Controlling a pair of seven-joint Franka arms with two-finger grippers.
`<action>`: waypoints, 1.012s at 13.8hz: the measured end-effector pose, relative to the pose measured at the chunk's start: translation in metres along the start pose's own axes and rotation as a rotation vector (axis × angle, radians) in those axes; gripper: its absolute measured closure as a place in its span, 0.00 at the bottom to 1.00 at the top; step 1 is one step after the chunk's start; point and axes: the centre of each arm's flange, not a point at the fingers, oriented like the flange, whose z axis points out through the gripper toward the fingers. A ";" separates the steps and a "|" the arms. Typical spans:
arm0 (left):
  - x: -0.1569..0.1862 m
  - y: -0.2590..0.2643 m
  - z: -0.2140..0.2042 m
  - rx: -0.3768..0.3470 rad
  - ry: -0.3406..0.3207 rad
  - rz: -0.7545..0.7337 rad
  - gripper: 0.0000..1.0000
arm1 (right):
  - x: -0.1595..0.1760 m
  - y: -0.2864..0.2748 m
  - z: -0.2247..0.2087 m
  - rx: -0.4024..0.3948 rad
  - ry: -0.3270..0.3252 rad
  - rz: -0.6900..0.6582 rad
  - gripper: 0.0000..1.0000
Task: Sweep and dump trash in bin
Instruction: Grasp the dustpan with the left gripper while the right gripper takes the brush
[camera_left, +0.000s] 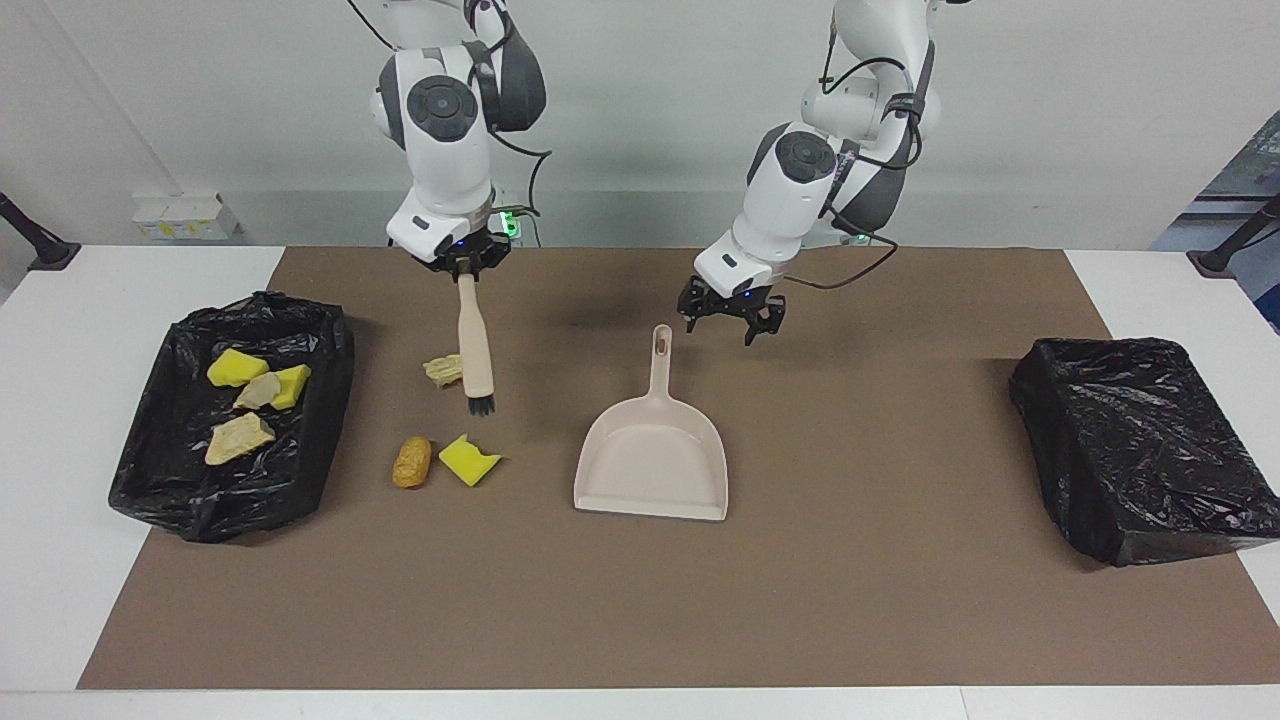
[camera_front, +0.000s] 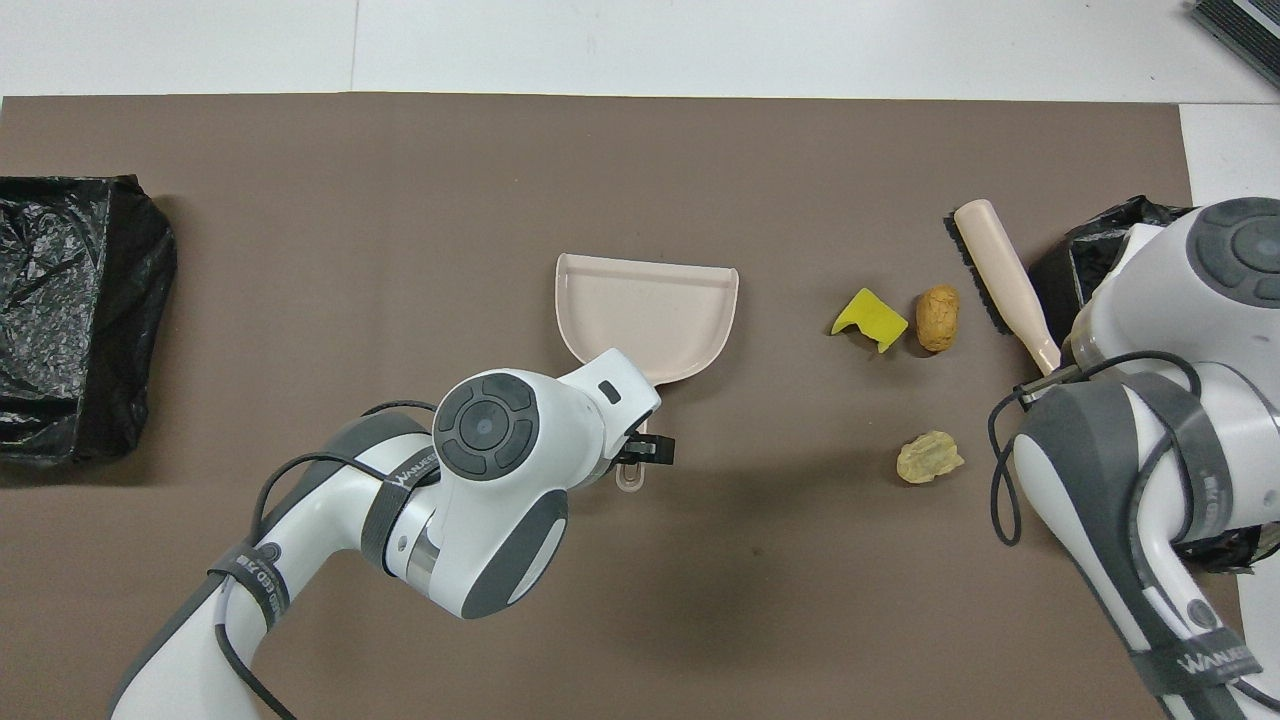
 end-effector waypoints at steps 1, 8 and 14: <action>-0.001 0.004 0.004 -0.004 0.003 -0.002 0.00 | 0.006 0.004 0.005 -0.009 0.016 0.000 0.73; -0.005 0.019 0.014 0.027 0.014 0.031 0.15 | 0.037 0.021 0.031 -0.082 0.054 -0.054 0.73; -0.006 0.023 0.018 0.029 0.009 0.039 0.54 | 0.074 0.016 0.051 -0.103 0.087 -0.228 0.73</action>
